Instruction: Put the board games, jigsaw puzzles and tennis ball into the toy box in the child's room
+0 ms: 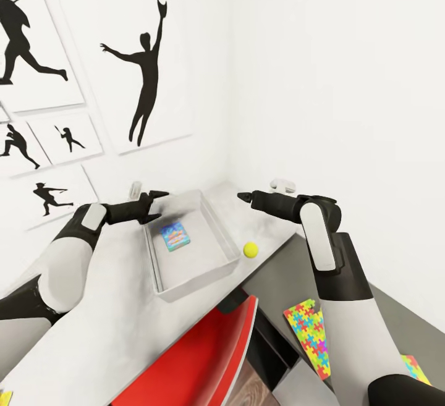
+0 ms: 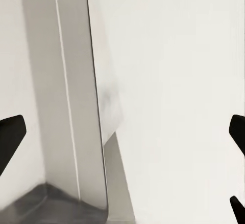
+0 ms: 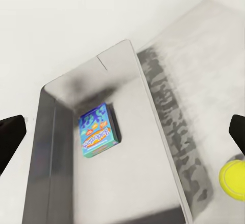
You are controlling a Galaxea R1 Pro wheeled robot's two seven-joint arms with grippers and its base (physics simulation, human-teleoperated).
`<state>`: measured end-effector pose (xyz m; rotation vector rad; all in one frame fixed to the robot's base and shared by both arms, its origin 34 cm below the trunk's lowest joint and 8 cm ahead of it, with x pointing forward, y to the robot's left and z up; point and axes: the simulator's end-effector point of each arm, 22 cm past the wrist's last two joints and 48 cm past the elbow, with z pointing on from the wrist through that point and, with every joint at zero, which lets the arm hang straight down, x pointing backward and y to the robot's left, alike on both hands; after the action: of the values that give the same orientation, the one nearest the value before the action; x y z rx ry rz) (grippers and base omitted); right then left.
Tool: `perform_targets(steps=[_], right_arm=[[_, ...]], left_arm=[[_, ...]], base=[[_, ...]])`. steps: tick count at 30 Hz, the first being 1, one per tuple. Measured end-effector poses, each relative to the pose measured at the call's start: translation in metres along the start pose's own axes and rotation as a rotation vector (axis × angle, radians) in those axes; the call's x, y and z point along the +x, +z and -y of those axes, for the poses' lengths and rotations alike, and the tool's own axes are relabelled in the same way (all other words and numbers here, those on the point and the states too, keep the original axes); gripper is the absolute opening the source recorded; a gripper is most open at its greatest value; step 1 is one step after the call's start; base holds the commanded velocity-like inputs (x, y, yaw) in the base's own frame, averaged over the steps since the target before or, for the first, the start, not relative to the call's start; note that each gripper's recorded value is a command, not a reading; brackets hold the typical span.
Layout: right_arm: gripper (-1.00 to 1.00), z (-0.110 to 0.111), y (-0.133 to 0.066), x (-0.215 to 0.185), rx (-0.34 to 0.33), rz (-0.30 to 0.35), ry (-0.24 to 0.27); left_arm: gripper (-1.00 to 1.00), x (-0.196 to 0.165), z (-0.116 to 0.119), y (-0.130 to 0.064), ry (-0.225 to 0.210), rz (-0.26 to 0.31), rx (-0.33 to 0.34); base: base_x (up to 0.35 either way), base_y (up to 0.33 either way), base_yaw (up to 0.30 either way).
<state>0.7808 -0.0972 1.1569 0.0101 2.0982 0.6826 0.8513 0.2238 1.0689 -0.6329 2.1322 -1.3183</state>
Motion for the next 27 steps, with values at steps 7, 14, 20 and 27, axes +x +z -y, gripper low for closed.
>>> perform_targets(steps=[7, 14, 20, 27], right_arm=[[1.0, -0.003, -0.005, -0.005, -0.001, 0.01, -0.005], [1.0, -0.006, -0.01, -0.008, -0.003, 0.018, -0.009], [1.0, 0.0, -0.016, 0.011, -0.002, 0.003, 0.014], [1.0, 0.009, -0.024, 0.017, 0.008, 0.009, 0.041]], left_arm=[[1.0, -0.041, -0.009, -0.076, -0.019, 0.059, 0.132], [1.0, -0.037, -0.045, -0.138, 0.007, 0.049, 0.184], [1.0, -0.023, -0.048, -0.168, 0.036, 0.004, 0.241], [1.0, -0.029, -0.056, -0.197, 0.055, 0.012, 0.224]], base=[[0.0, 0.0, 0.0], [0.0, 0.0, 0.0], [0.0, 0.0, 0.0], [0.0, 0.0, 0.0]])
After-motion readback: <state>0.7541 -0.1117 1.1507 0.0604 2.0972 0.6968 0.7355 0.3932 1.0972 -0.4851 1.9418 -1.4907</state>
